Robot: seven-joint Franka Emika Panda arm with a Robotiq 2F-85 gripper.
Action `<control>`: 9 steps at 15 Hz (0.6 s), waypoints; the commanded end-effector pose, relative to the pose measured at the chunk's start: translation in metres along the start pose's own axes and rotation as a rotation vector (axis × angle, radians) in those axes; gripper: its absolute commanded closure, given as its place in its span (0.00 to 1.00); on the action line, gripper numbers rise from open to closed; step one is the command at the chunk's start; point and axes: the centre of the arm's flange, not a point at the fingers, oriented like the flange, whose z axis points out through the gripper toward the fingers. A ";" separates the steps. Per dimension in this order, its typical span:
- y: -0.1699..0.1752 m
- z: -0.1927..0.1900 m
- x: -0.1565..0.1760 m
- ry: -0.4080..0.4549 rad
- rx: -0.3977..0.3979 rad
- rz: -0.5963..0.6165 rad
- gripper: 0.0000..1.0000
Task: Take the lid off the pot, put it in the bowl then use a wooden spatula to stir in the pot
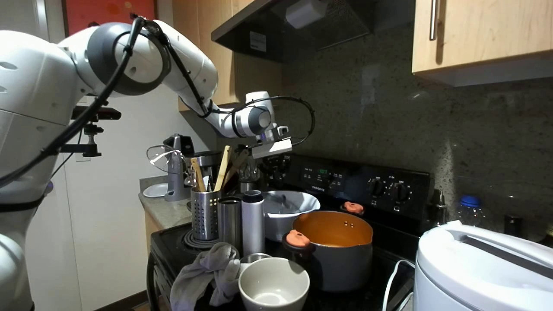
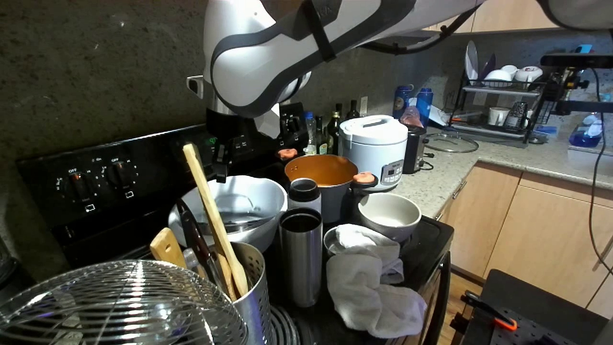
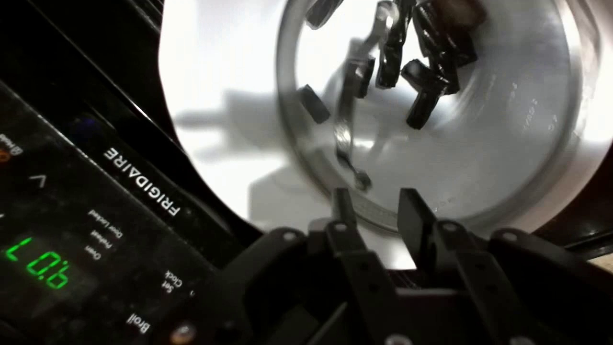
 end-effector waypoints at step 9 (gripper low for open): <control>0.028 -0.089 -0.051 0.015 0.130 0.067 0.00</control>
